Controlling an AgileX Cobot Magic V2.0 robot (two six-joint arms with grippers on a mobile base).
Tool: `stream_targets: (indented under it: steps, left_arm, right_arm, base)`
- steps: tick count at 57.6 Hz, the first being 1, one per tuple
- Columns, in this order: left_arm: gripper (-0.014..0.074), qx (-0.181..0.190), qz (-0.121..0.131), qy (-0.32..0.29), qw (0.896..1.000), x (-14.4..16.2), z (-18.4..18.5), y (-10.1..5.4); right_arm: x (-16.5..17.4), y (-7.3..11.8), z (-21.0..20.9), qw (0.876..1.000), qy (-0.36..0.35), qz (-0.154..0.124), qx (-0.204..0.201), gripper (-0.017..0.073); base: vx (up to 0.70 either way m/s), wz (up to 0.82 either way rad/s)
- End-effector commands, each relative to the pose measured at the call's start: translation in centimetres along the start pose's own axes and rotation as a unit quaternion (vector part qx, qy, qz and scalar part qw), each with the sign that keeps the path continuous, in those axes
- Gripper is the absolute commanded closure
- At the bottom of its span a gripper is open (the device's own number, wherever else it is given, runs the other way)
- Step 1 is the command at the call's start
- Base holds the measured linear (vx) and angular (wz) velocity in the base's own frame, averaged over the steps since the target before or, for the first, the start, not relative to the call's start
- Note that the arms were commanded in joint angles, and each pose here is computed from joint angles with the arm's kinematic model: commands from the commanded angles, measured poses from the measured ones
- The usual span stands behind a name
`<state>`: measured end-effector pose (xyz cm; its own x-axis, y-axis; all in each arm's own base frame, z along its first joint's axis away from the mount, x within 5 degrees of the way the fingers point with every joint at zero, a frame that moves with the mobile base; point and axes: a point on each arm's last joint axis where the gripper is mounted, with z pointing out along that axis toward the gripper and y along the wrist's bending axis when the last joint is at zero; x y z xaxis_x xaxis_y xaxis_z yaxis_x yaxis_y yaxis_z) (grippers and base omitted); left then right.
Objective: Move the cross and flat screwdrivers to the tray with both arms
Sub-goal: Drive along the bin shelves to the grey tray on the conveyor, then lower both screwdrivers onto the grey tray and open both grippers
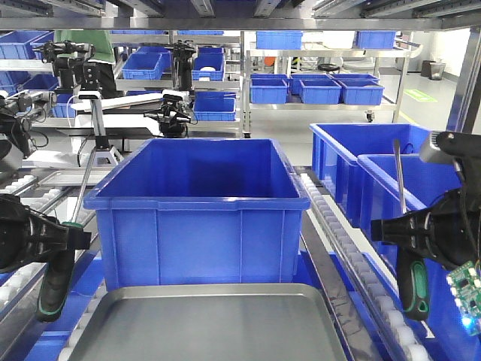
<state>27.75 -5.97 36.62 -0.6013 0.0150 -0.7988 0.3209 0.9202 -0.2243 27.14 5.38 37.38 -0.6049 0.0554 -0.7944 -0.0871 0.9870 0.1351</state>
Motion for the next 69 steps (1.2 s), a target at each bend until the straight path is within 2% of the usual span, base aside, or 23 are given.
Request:
stream_targets:
  steps: [1, 5, 8, 13, 17, 20, 26, 29, 39, 46, 54, 63, 69]
  left_arm:
    - [0.0591, 0.001, -0.008, -0.062, 0.998, -1.7, -1.6, -0.6]
    - [0.0591, 0.003, -0.009, -0.060, 0.998, -1.6, -1.6, -0.6]
    - [0.0591, 0.007, -0.018, -0.067, 0.998, -1.7, -1.6, -0.7]
    - [0.0591, 0.023, -0.051, -0.080, 0.995, -2.0, -1.2, -0.8]
    - [0.0591, 0.040, -0.077, -0.072, 0.994, -1.9, -0.3, -0.9]
    - [0.0591, 0.063, -0.096, -0.044, 0.992, -1.5, 0.9, -1.2]
    - [0.0591, 0.098, -0.109, 0.022, 0.989, -0.2, 3.1, -2.1]
    - [0.0591, 0.107, -0.113, 0.046, 0.987, 0.3, 4.2, -2.3]
    - [0.0589, 0.111, -0.125, 0.091, 0.982, 1.5, 6.9, -2.2]
    - [0.0579, 0.113, -0.128, 0.111, 0.979, 2.1, 7.9, -2.1]
    - [0.0548, 0.113, -0.132, 0.117, 0.978, 2.3, 8.4, -2.0]
    - [0.0464, 0.111, -0.133, 0.114, 0.978, 2.2, 8.4, -2.0]
    - [0.0366, 0.113, -0.133, 0.116, 0.978, 2.3, 8.4, -2.0]
  right_arm:
    - [-1.9, 0.4, -1.5, 0.997, -0.076, 0.012, -0.022, 0.0568]
    - [-1.9, 0.7, -1.4, 0.996, -0.075, 0.032, -0.038, 0.0568]
    - [-1.8, 1.0, -1.2, 0.996, -0.068, 0.036, -0.054, 0.0568]
    - [-1.5, 1.6, -0.4, 0.995, -0.045, 0.022, -0.083, 0.0568]
    - [-1.1, 2.2, 0.4, 0.993, -0.023, 0.030, -0.116, 0.0568]
    - [-0.8, 2.7, 1.2, 0.989, -0.002, 0.036, -0.146, 0.0568]
    - [0.0, 3.7, 2.9, 0.979, 0.037, 0.025, -0.200, 0.0568]
    - [0.3, 4.1, 3.9, 0.972, 0.056, 0.030, -0.226, 0.0568]
    - [1.4, 5.2, 7.5, 0.946, 0.104, 0.086, -0.293, 0.0561]
    - [2.4, 5.7, 9.5, 0.937, 0.133, 0.097, -0.307, 0.0533]
    - [3.6, 7.5, 11.0, 0.941, 0.141, 0.066, -0.300, 0.0449]
    - [4.5, 9.2, 12.0, 0.950, 0.130, 0.036, -0.282, 0.0267]
    - [4.5, 9.3, 12.0, 0.950, 0.130, 0.033, -0.282, 0.0144]
  base:
    - [0.00, 0.00]
    - [0.00, 0.00]
    - [0.00, 0.00]
    - [0.00, 0.00]
    - [0.00, 0.00]
    - [0.00, 0.00]
    - [0.00, 0.00]
    - [0.00, 0.00]
    - [0.00, 0.00]
    - [0.00, 0.00]
    - [0.00, 0.00]
    - [0.00, 0.00]
    - [0.00, 0.00]
